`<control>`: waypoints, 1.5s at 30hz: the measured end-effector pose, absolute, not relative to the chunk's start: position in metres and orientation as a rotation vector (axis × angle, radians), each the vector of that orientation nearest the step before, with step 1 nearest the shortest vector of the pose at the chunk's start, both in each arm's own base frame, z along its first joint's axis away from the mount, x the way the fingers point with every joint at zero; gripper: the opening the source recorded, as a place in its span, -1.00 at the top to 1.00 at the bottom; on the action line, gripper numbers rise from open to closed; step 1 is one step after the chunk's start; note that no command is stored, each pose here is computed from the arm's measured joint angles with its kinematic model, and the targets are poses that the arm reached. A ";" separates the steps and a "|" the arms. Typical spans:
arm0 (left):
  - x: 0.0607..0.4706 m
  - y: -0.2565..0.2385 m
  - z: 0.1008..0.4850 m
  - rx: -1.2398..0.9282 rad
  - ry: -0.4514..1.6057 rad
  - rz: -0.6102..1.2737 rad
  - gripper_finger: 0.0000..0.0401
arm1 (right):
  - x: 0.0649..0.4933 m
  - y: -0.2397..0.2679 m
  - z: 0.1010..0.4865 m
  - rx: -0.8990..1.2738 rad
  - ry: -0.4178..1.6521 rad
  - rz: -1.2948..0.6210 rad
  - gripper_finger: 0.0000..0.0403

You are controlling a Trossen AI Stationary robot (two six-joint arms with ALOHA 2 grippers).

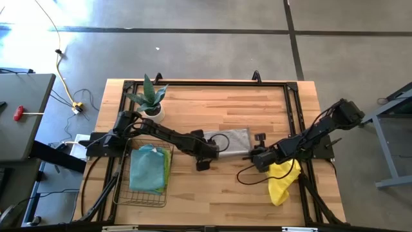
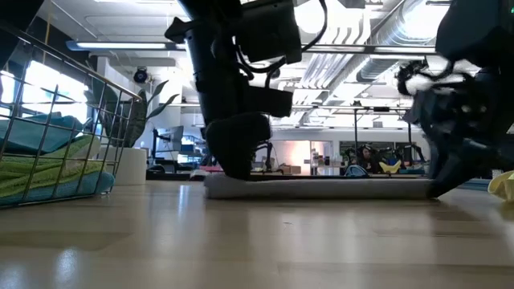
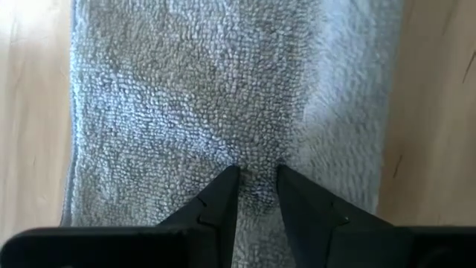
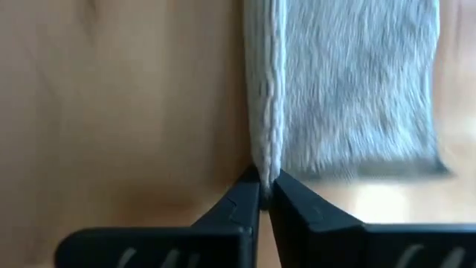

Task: Fold microfiber towels
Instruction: Fold the gray microfiber towel

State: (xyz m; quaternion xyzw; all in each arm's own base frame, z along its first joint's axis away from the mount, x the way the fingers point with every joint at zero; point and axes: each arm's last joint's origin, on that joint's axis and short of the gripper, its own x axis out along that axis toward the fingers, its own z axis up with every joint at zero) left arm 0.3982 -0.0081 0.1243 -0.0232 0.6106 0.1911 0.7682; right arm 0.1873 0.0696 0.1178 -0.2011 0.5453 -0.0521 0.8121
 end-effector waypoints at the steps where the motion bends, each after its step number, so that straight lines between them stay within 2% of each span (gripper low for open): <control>1: 0.399 -0.008 0.126 -0.062 1.308 0.418 0.56 | 0.186 0.069 0.122 -0.475 1.216 -0.118 0.93; 6: 0.400 -0.011 0.126 -0.084 1.294 0.426 0.56 | 0.197 0.072 0.154 -0.632 1.300 -0.100 0.98; 13: 0.402 -0.021 0.136 -0.076 1.263 0.410 0.56 | 0.217 0.077 0.183 -0.712 1.249 -0.007 0.99; 20: 0.396 -0.038 0.182 -0.033 1.195 0.351 0.56 | 0.244 0.076 0.202 -0.731 1.125 -0.001 1.00; 33: 0.361 -0.075 0.224 -0.001 1.191 0.405 0.56 | 0.332 0.078 0.187 -0.949 1.006 0.085 1.00; 42: 0.335 -0.106 0.246 -0.001 1.172 0.397 0.56 | 0.396 0.066 0.168 -0.946 0.920 0.031 1.00; 45: 0.327 -0.115 0.253 -0.002 1.150 0.392 0.56 | 0.409 0.066 0.163 -0.911 0.890 0.073 1.00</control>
